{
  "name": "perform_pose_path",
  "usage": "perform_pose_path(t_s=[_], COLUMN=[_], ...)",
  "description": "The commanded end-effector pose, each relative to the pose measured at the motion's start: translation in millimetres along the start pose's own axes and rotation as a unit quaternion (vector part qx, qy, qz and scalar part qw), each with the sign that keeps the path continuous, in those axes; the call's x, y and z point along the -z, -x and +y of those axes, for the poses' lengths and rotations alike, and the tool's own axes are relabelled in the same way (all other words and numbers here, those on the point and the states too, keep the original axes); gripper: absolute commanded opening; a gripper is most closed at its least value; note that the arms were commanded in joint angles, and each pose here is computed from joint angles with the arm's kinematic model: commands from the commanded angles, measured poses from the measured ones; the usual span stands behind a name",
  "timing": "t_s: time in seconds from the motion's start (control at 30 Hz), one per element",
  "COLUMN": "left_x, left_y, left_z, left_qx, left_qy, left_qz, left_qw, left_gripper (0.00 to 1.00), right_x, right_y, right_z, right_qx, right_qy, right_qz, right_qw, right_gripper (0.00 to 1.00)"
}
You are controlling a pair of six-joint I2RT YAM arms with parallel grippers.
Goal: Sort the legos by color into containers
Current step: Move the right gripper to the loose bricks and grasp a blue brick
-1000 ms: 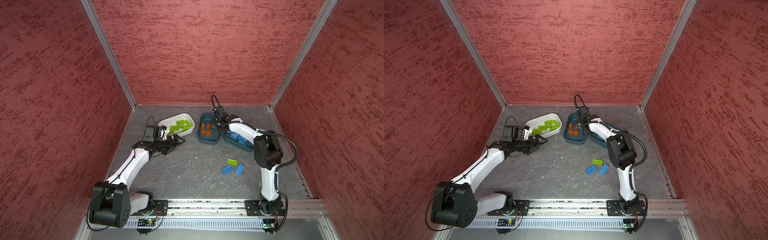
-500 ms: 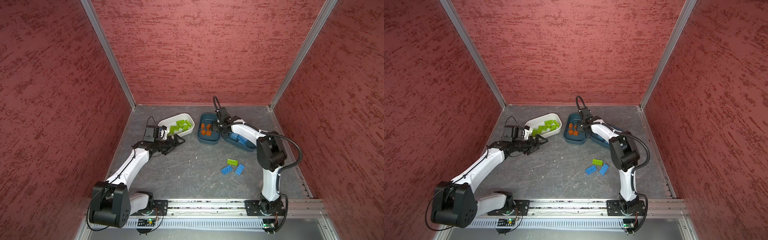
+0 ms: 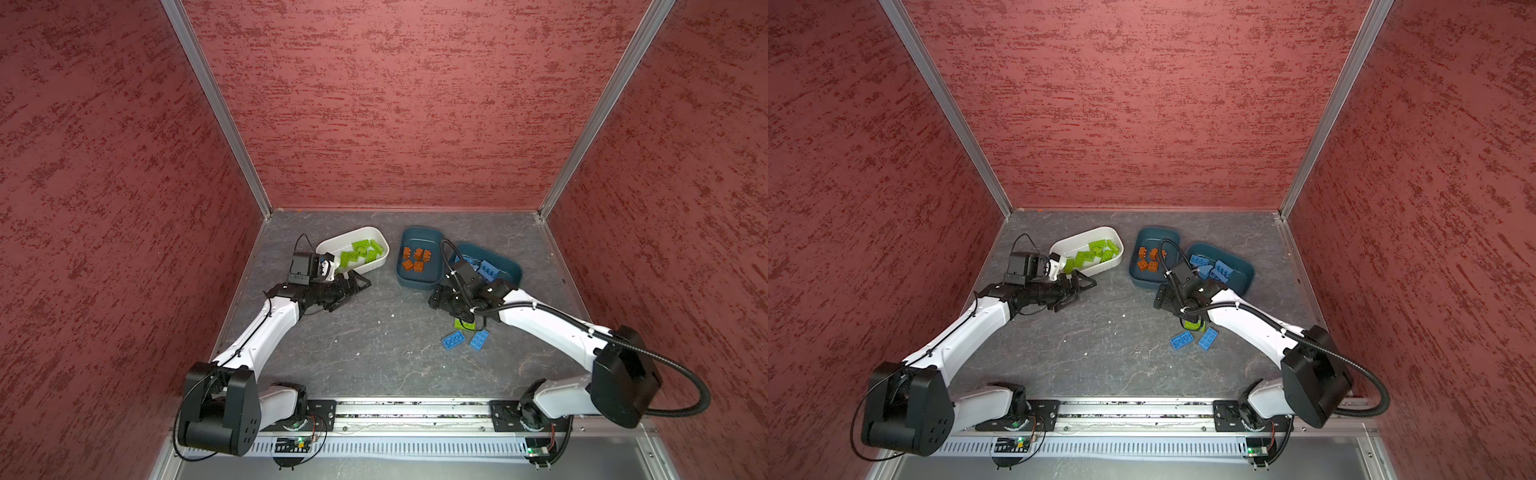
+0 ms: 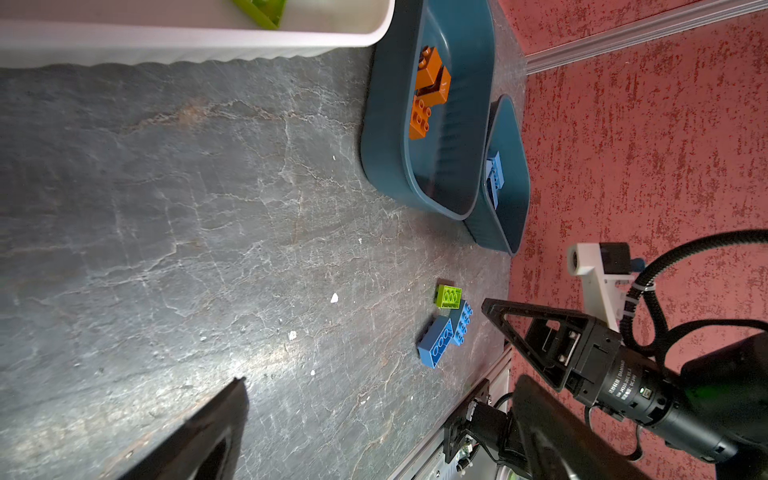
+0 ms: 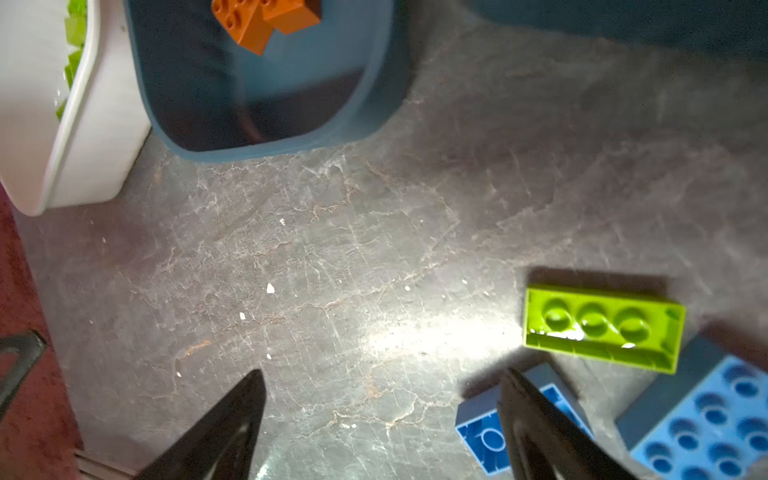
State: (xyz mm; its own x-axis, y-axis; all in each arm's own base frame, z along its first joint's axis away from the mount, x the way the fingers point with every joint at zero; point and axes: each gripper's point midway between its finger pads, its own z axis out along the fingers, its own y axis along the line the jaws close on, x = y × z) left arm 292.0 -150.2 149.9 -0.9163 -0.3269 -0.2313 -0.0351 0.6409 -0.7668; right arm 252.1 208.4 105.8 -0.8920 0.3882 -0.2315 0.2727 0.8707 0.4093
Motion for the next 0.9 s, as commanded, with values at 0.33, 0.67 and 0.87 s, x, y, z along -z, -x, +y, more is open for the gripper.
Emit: perform_pose_path(t_s=[0.33, 0.67, 0.87], left_x=[-6, -4, -3], left_y=[-1, -1, -1], left_z=[3, 5, 4], left_qx=[-0.018, -0.021, -0.023], left_qy=[-0.004, -0.001, -0.002], left_qz=[-0.001, -0.002, -0.005], left_qw=[1.000, 1.000, 1.000], left_gripper=[1.00, 1.00, 1.00], right_x=[-20, -42, -46], right_y=[-58, -47, -46], right_z=[-61, -64, -76], right_qx=[-0.225, -0.229, -0.181], right_qy=[-0.059, -0.089, -0.156], right_qz=[0.006, -0.013, -0.014], right_qw=[0.973, 0.969, 0.971], right_gripper=[0.82, 0.65, 0.45])
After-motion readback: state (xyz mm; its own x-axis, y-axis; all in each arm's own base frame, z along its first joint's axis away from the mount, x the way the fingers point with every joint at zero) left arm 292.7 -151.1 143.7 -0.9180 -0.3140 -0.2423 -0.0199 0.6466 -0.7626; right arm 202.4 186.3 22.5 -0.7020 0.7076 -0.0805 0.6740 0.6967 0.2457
